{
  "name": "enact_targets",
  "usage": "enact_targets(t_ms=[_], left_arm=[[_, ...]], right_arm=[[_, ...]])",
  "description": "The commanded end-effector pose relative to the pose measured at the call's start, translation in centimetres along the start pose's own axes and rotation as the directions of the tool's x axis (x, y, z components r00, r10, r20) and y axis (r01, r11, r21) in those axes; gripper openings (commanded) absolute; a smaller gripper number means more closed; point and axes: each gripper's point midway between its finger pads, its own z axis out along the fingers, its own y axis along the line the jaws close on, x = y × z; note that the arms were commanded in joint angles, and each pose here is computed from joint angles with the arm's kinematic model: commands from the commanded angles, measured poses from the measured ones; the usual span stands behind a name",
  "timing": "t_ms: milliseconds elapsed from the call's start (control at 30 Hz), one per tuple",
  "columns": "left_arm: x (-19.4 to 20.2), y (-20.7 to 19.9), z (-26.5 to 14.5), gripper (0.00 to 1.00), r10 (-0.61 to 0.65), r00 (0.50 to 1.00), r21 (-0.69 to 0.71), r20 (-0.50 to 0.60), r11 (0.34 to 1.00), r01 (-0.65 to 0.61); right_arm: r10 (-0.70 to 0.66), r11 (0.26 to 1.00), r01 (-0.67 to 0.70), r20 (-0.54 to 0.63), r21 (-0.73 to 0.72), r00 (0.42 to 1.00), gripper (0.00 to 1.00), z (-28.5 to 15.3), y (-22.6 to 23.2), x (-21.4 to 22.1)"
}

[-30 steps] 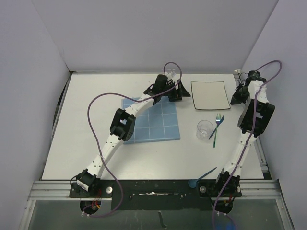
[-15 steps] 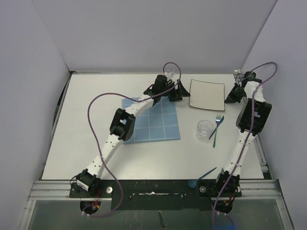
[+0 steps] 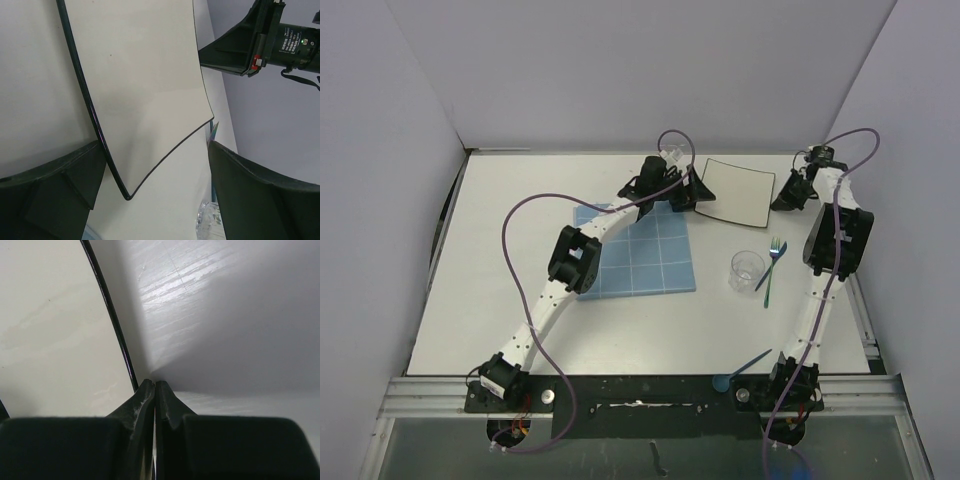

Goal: Set the dinner table for one person
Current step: Pick up the plate from the corner of the board.

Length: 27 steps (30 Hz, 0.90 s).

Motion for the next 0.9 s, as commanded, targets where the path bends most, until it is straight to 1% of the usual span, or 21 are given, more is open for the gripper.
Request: enact_targets(t_ms=[0,133,300,400,600,767,867], left_arm=[[3.5,6.6,0.7,0.82,-0.076,0.995,-0.116,-0.058,0.991,0.069],[3.3,6.5,0.6,0.82,-0.079,0.995,-0.113,-0.056,0.991,0.073],[3.3,6.4,0.5,0.82,-0.076,0.995,-0.114,-0.057,0.991,0.069],[3.3,6.3,0.5,0.82,-0.072,0.996,-0.117,-0.061,0.991,0.065],[4.0,6.8,0.8,0.82,-0.085,0.994,-0.123,-0.071,0.989,0.076],[4.5,7.0,1.1,0.82,-0.089,0.993,-0.125,-0.079,0.989,0.079],[4.5,7.0,1.1,0.82,-0.088,0.993,-0.125,-0.080,0.989,0.078]], right_arm=[[0.006,0.999,-0.004,-0.032,0.034,0.999,0.00,1.0,-0.2,0.8],[0.030,0.999,-0.030,0.001,0.014,1.000,0.00,0.5,-0.9,-1.4],[0.035,0.996,-0.041,0.081,0.077,0.996,0.00,-0.5,-2.6,-4.5],[0.073,0.995,-0.079,0.103,0.062,0.992,0.00,-0.6,-3.4,-5.6],[0.083,0.996,-0.084,0.045,0.019,0.996,0.00,1.6,-2.7,-4.2],[0.052,0.999,-0.052,0.004,-0.009,0.999,0.00,2.7,-0.2,-2.5],[0.061,0.997,-0.062,-0.027,-0.040,0.998,0.00,3.3,1.1,-1.2]])
